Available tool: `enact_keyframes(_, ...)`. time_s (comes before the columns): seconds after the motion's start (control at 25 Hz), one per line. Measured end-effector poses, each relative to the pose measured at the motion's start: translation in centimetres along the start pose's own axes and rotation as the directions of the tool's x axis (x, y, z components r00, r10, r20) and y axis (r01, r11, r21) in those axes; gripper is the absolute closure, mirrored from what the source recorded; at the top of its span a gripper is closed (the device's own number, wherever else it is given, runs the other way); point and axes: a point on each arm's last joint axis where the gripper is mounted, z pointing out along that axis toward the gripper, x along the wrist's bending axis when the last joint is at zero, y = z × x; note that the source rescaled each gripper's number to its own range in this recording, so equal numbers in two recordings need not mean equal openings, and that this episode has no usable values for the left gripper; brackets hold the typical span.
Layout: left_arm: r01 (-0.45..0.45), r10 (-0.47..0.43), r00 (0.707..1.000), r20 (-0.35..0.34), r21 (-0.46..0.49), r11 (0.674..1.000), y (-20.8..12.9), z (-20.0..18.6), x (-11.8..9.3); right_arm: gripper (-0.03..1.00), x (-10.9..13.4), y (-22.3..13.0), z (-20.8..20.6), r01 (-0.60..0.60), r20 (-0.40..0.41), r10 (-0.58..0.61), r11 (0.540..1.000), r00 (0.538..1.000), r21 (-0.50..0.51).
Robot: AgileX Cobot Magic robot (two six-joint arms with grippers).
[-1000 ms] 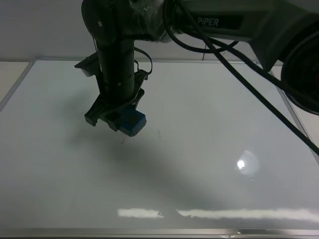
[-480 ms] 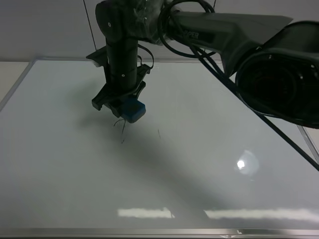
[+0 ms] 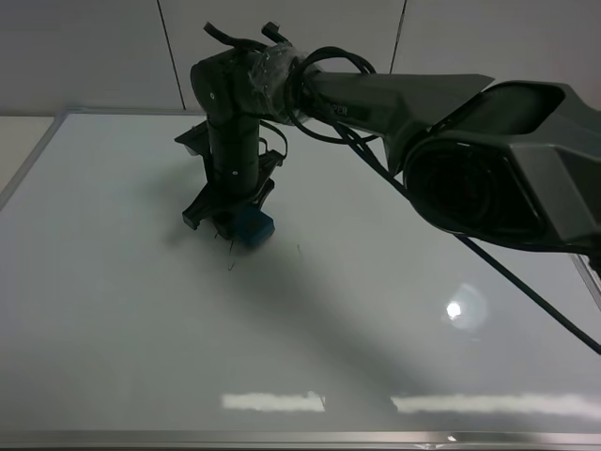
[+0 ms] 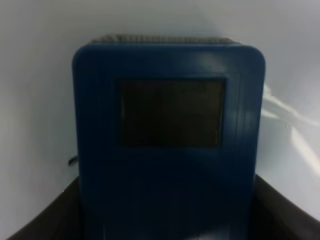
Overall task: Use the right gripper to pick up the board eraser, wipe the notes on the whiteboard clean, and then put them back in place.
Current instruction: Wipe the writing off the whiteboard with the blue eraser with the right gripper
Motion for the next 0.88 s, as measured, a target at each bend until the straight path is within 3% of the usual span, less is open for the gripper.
enact_keyframes(0.64,0.000,0.000,1.000,0.000,0.000,1.000,0.0,0.0,0.0,0.96,0.5,0.0,0.5,0.012,-0.003,-0.012,1.000,1.000,0.012)
enact_keyframes(0.88,0.000,0.000,1.000,0.000,0.000,1.000,0.0,0.0,0.0,0.96,4.3,0.2,0.6,0.084,-0.030,-0.084,0.996,0.996,0.008)
